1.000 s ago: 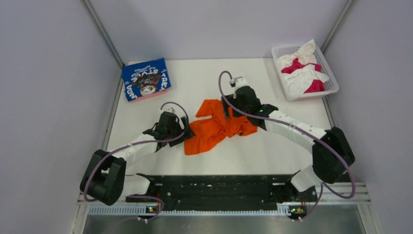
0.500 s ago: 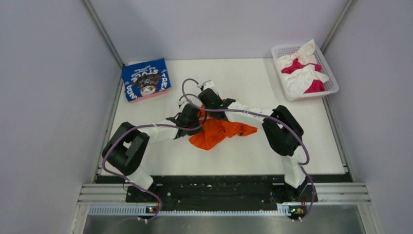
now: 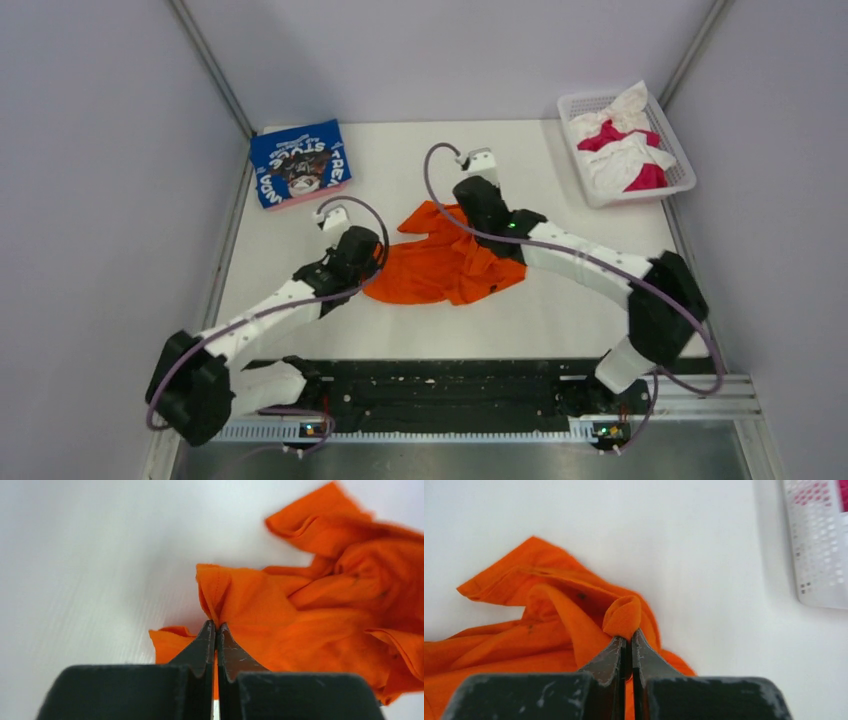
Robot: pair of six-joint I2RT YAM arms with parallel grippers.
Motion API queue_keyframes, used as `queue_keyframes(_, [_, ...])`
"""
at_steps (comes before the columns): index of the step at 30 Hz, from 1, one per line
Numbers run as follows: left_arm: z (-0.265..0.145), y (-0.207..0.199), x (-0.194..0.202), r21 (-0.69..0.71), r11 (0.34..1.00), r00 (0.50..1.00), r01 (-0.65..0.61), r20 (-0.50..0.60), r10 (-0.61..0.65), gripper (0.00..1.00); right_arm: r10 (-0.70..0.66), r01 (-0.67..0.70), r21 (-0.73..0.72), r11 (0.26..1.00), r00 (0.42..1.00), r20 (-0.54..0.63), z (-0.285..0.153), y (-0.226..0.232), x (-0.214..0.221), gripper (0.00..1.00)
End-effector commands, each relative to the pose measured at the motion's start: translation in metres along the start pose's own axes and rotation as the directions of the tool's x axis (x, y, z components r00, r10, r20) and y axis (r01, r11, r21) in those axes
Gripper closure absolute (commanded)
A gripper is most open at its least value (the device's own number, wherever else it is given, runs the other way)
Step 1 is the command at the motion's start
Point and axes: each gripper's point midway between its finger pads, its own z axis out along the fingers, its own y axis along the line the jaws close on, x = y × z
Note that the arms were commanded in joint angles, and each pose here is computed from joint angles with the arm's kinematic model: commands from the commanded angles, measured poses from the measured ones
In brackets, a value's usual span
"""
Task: Fold and stack the t-shirts
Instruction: Flatten out the tshirt
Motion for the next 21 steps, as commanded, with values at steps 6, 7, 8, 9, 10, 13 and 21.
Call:
queue_keyframes(6, [-0.099, 0.015, -0.123, 0.087, 0.99, 0.892, 0.108, 0.432, -0.135, 1.0, 0.344, -0.325, -0.119, 0.938, 0.841, 0.418, -0.13, -0.12, -0.113, 1.0])
queue_keyframes(7, [-0.114, 0.012, -0.137, 0.12, 0.986, 0.871, 0.112, 0.466, -0.156, 1.0, 0.357, -0.331, -0.14, 0.933, 0.815, 0.456, -0.145, -0.129, -0.123, 1.0])
queue_keyframes(8, [-0.13, 0.008, -0.152, 0.156, 0.982, 0.85, 0.109, 0.497, -0.173, 1.0, 0.365, -0.329, -0.16, 0.931, 0.793, 0.487, -0.158, -0.136, -0.134, 1.0])
queue_keyframes(9, [-0.148, 0.005, -0.166, 0.196, 0.974, 0.825, 0.112, 0.529, -0.201, 1.0, 0.37, -0.32, -0.186, 0.929, 0.772, 0.517, -0.173, -0.142, -0.145, 1.0])
queue_keyframes(10, [-0.165, 0.004, -0.18, 0.224, 0.968, 0.802, 0.11, 0.555, -0.22, 1.0, 0.372, -0.305, -0.213, 0.928, 0.755, 0.54, -0.187, -0.145, -0.155, 1.0])
queue_keyframes(13, [-0.216, 0.002, -0.216, 0.308, 0.948, 0.728, 0.085, 0.63, -0.269, 1.0, 0.388, -0.249, -0.303, 0.92, 0.7, 0.6, -0.232, -0.155, -0.183, 1.0])
queue_keyframes(21, [-0.33, 0.006, -0.261, 0.511, 0.858, 0.588, -0.054, 0.711, -0.386, 1.0, 0.471, -0.105, -0.524, 0.845, 0.609, 0.638, -0.323, -0.163, -0.199, 1.0])
